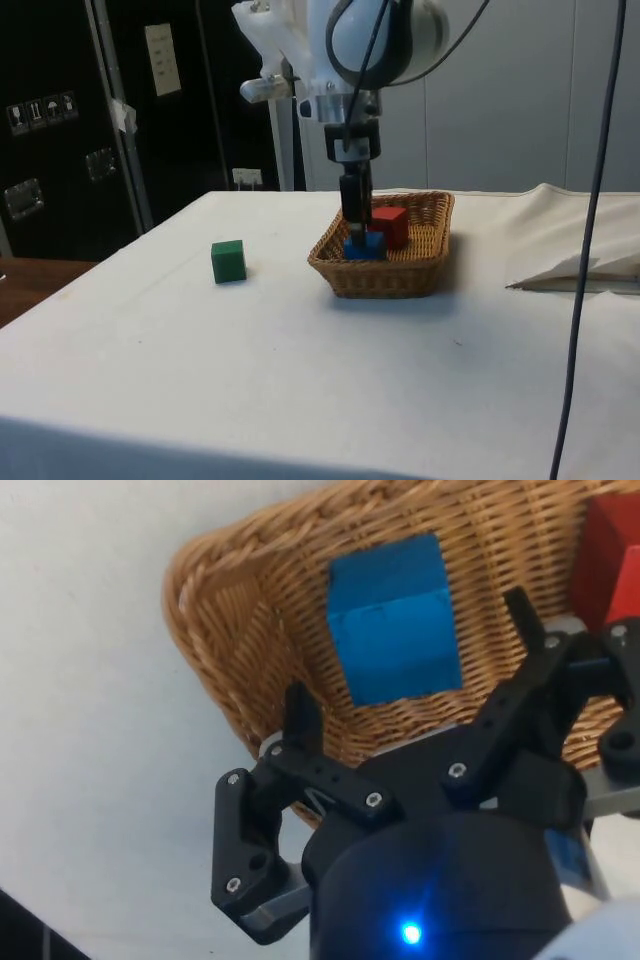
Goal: Pick up exactly two blocks and place them into the basket.
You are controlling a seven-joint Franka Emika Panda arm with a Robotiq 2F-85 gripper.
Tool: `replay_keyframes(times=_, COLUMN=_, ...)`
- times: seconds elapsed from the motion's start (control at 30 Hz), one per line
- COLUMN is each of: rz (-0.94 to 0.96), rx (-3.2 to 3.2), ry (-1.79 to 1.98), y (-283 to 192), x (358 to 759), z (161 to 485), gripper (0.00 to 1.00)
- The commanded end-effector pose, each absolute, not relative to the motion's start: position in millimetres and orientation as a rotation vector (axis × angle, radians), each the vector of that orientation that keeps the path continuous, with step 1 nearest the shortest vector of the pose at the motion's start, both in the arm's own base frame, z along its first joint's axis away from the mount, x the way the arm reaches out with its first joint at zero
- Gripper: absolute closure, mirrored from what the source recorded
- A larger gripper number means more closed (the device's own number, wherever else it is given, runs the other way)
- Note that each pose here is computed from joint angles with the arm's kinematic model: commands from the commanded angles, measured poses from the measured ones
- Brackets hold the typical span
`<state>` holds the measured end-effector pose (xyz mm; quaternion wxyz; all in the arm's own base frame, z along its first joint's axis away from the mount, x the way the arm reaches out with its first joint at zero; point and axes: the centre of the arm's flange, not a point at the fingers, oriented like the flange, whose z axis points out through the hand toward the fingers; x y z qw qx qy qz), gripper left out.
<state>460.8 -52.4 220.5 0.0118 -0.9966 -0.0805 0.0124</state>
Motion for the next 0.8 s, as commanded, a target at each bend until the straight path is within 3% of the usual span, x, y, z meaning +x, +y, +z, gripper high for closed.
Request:
replay_keyframes(times=0.0, rz=0.018, rx=-3.099, ry=-0.249, y=-48, x=462, z=229, gripper=0.0)
replay_keyframes(times=0.77, rz=-0.102, rx=-3.068, ry=-0.29, y=20, x=491, z=291, gripper=0.0)
